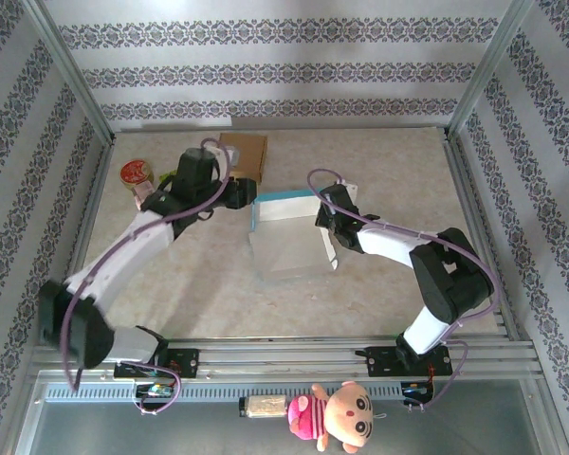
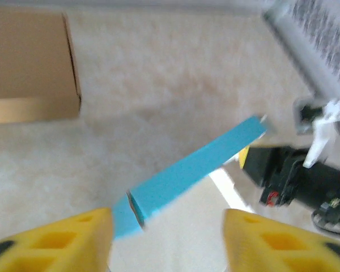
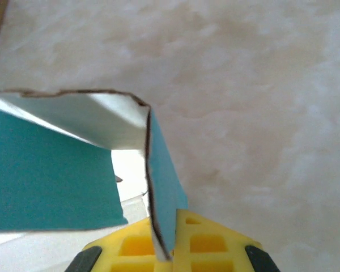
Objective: Fold the paper box
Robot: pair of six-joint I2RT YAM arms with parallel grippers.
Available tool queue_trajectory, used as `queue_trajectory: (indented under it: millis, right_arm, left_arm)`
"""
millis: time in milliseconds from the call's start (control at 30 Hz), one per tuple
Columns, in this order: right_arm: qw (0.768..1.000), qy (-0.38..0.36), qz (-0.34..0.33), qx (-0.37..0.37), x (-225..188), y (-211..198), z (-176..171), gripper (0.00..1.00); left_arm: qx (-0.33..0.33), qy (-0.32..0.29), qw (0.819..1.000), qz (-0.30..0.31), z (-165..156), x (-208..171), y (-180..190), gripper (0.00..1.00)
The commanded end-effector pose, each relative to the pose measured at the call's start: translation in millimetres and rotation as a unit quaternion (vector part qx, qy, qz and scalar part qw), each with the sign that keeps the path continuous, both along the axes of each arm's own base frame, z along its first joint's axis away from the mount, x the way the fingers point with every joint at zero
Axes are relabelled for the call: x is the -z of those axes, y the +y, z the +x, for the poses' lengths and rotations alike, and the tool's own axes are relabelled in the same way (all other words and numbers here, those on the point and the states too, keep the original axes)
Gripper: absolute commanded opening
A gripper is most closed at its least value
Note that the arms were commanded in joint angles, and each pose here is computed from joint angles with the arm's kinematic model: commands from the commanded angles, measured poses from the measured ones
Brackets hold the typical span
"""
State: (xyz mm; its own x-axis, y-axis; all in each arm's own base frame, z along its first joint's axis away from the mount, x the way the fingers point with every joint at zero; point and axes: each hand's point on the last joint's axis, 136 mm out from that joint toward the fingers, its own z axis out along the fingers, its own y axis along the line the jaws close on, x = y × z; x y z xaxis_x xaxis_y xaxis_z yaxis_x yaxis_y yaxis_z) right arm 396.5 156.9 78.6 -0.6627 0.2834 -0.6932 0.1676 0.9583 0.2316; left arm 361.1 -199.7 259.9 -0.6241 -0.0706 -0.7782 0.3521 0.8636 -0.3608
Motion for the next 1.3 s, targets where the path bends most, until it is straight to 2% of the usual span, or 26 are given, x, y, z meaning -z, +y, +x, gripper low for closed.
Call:
queue_trajectory:
  millis: [0,133,267,300,400,533,600,767,1100,1267]
  right_arm:
    - [0.997,-0.015,-0.023,0.068,-15,-22,-4,0.01]
    - [0.993,-0.026,-0.036,0.107,-24,-34,-11,0.02]
    - [0.992,-0.022,-0.042,0.121,-24,-40,-15,0.03]
    - [0.992,-0.019,-0.042,0.117,-23,-39,-16,0.03]
    - [0.993,-0.007,-0.039,0.111,-18,-35,-16,0.04]
    - [0.992,-0.004,-0.029,0.122,-13,-37,-19,0.04]
    - [0.992,-0.001,-0.027,0.126,-10,-39,-20,0.04]
    - [0.99,0.009,-0.018,0.137,-4,-42,-22,0.03]
    - [0.989,0.032,-0.01,0.146,7,-41,-22,0.02]
    - [0.989,0.037,-0.006,0.14,8,-37,-20,0.02]
  left_arm:
    - [-0.048,-0.034,0.998,-0.009,-17,-2,-10,0.37]
    - [-0.034,-0.005,0.999,-0.027,-40,30,-37,0.17]
    - [0.017,0.031,0.998,-0.043,-41,70,-71,0.01]
    - [0.028,0.04,0.998,-0.046,-38,81,-80,0.0]
    - [0.07,0.062,0.994,-0.065,-29,109,-111,0.0]
    - [0.104,0.087,0.981,-0.139,-13,132,-152,0.0]
    - [0.12,0.101,0.975,-0.157,-6,141,-170,0.0]
    - [0.137,0.133,0.971,-0.145,-2,167,-193,0.0]
    - [0.204,0.192,0.953,-0.113,-29,209,-216,0.0]
    - [0.211,0.216,0.952,-0.043,-30,239,-209,0.0]
